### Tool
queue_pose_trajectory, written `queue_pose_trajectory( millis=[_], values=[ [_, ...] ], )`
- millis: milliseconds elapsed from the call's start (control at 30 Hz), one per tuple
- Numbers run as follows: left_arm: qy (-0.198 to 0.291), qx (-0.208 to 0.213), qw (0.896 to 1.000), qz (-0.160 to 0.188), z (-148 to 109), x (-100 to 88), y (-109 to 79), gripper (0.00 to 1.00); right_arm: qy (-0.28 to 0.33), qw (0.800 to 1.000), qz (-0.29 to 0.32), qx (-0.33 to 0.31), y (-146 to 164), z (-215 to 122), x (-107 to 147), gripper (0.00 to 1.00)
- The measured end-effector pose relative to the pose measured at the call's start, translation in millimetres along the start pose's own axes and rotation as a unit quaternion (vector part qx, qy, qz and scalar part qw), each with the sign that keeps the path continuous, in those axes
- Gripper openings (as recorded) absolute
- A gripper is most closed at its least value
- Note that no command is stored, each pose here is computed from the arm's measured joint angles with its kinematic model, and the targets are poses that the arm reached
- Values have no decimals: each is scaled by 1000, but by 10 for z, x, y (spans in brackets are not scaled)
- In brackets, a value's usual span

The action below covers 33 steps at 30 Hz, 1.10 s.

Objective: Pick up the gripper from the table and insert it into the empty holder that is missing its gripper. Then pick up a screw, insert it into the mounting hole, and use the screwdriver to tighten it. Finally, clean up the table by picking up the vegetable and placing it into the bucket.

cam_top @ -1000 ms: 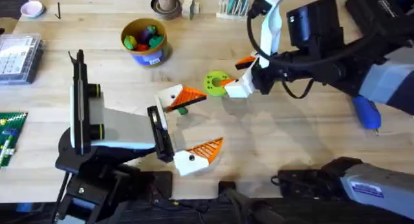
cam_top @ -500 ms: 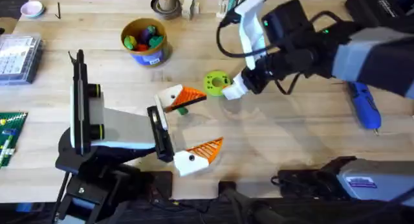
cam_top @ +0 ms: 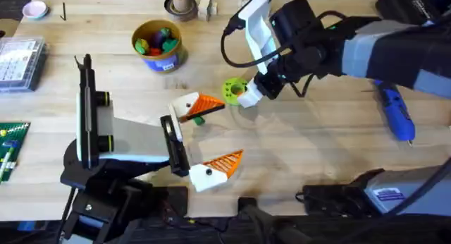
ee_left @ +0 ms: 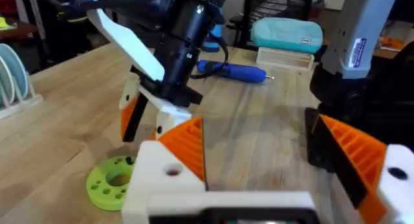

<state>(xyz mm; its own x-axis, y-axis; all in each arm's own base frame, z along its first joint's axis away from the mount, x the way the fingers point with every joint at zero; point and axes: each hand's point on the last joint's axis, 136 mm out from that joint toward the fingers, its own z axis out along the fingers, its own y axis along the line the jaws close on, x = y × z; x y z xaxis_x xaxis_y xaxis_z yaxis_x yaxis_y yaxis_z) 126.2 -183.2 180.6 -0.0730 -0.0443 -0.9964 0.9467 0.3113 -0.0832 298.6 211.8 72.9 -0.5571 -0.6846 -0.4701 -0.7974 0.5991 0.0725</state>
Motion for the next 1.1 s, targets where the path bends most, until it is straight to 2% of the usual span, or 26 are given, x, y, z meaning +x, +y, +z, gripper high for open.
queue_pose_trajectory(
  millis=[833, 1100],
  values=[
    [0, 0, 1000, 0, 0, 0, 0, 993, 1, 1000, -9, -11, -10, 167, -1, 790],
    [0, 0, 1000, 0, 0, 0, 0, 993, 0, 1000, -9, -13, -9, 186, -6, 692]
  ],
)
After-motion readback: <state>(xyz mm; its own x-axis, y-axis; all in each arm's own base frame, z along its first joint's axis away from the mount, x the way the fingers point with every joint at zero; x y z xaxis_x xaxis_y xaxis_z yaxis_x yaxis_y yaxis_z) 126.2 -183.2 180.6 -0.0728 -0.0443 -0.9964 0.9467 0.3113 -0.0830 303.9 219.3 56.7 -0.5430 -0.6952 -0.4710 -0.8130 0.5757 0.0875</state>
